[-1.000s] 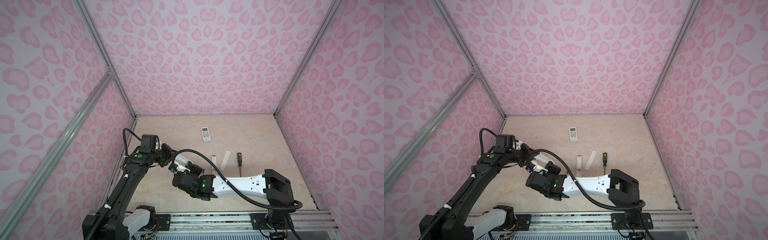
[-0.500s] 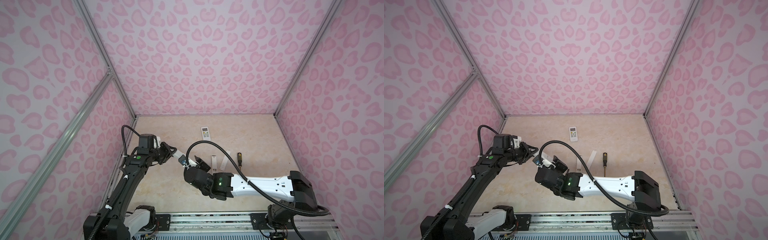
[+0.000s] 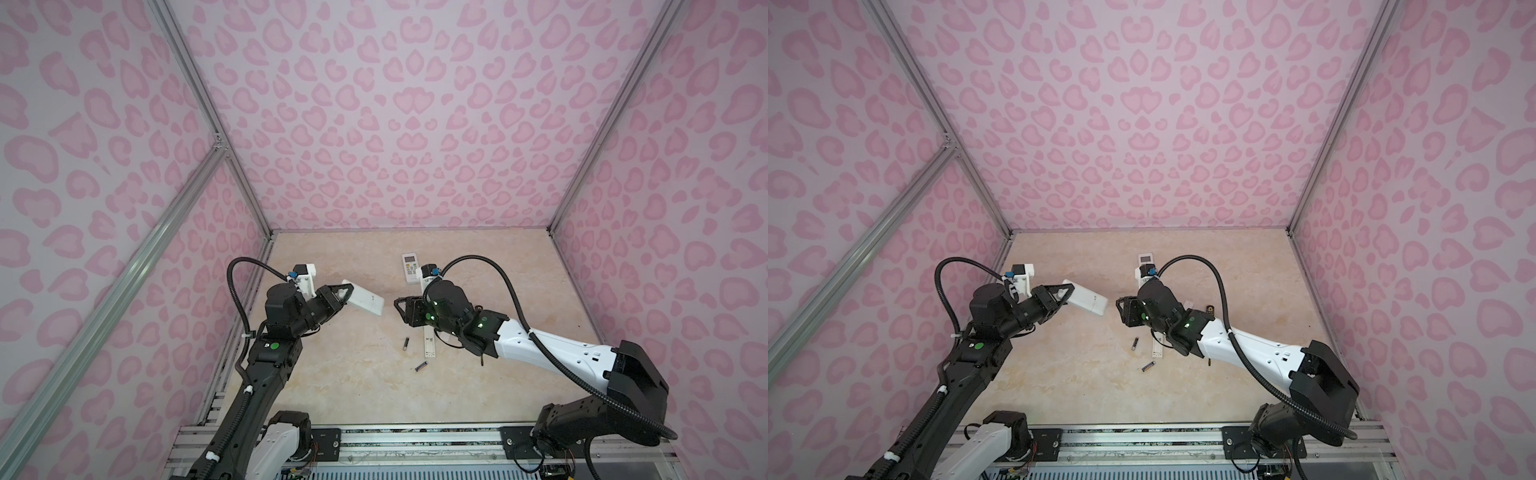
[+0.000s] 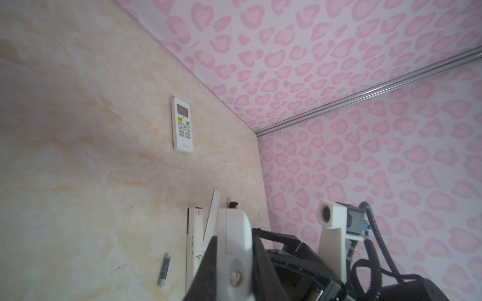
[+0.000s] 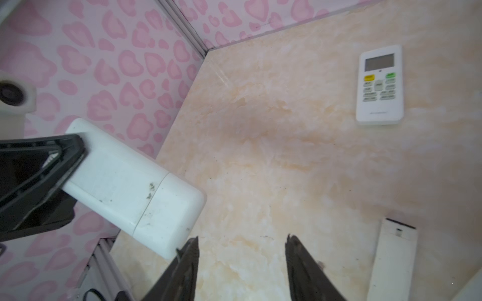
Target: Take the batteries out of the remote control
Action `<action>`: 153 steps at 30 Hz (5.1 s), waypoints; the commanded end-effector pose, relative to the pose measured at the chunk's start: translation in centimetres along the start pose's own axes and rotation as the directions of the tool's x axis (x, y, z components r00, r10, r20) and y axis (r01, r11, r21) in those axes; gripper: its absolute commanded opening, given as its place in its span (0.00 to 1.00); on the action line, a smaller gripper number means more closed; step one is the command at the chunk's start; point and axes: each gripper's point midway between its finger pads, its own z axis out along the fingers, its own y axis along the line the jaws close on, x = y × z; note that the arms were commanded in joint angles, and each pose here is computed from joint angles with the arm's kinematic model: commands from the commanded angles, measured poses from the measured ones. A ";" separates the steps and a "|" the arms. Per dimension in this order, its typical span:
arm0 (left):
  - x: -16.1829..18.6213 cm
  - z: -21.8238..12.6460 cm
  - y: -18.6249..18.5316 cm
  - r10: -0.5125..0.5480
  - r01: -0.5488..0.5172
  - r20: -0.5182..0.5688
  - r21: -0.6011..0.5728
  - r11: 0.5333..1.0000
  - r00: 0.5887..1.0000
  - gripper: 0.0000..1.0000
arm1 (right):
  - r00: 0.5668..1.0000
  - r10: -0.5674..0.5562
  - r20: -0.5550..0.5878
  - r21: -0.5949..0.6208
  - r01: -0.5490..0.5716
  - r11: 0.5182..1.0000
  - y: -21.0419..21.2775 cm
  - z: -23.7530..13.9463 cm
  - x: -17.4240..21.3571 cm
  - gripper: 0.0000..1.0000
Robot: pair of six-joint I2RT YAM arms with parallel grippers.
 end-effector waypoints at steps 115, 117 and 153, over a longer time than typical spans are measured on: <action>3.1 6.5 9.4 -0.087 0.067 -0.217 -0.095 0.993 0.972 0.04 | 0.986 0.128 -0.106 0.127 -0.115 0.985 -11.5 4.1 -1.1 0.00; 3.6 6.8 10.3 -0.094 0.069 -0.237 -0.111 0.991 0.967 0.04 | 0.986 0.101 -0.134 0.174 -0.077 0.982 -12.5 4.8 -0.6 0.00; 5.2 7.8 20.3 -0.138 -0.044 -0.375 -0.437 0.898 0.917 0.70 | 0.892 -0.134 -0.432 0.416 0.329 0.847 -15.3 10.7 3.1 0.39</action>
